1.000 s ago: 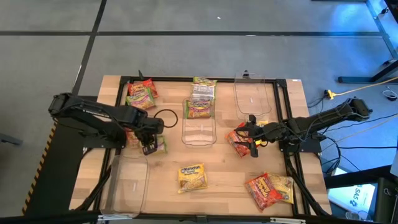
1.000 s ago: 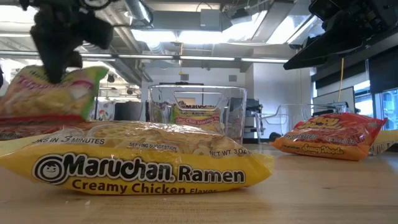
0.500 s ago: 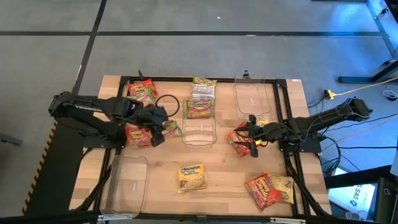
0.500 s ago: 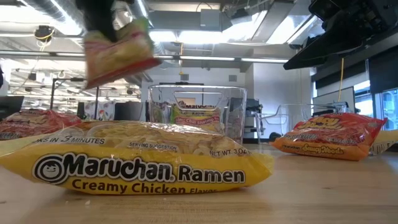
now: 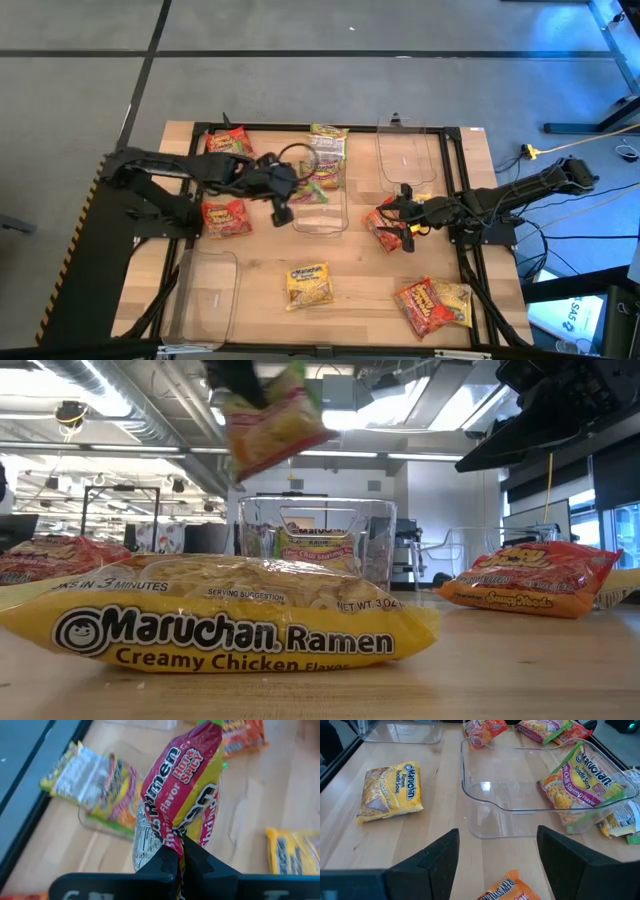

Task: Sort Maruchan noodles
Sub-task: Put the bottom green noodle pack into the middle transparent bin, then put the left green noodle pack into the middle transparent bin

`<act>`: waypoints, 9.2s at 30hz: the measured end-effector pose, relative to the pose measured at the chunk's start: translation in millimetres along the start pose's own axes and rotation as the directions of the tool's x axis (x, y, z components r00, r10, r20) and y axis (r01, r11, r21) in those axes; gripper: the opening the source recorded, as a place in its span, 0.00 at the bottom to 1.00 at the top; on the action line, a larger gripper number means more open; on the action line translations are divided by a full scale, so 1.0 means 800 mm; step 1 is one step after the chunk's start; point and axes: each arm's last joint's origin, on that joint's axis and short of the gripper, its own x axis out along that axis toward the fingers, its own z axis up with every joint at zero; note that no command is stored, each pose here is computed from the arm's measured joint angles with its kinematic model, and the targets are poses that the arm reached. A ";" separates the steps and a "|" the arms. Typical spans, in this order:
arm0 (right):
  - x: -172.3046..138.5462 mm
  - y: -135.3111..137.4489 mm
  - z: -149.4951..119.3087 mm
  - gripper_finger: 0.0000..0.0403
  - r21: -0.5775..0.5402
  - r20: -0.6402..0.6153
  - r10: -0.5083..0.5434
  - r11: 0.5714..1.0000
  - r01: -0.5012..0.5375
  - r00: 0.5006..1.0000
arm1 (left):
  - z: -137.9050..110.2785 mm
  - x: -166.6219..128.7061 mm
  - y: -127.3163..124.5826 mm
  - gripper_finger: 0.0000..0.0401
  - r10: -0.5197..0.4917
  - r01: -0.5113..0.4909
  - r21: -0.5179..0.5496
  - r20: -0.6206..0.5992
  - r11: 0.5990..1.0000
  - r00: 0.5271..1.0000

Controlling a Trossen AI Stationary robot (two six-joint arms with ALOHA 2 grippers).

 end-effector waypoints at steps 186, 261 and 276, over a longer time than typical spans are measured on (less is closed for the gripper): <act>0.023 0.004 -0.015 0.59 -0.106 -0.100 -0.048 0.994 0.037 0.994 | -0.199 0.138 0.405 0.09 -0.293 -0.242 -0.587 -0.668 0.773 0.684; 0.088 -0.020 0.046 0.73 0.191 0.324 -0.168 0.976 0.109 0.931 | 0.002 -0.001 0.054 0.00 -0.196 0.205 -0.092 0.100 0.974 0.976; 0.135 -0.017 0.100 0.71 0.190 0.365 -0.140 0.979 0.074 0.920 | 0.009 -0.004 0.047 0.00 -0.172 0.188 -0.081 0.167 0.979 0.971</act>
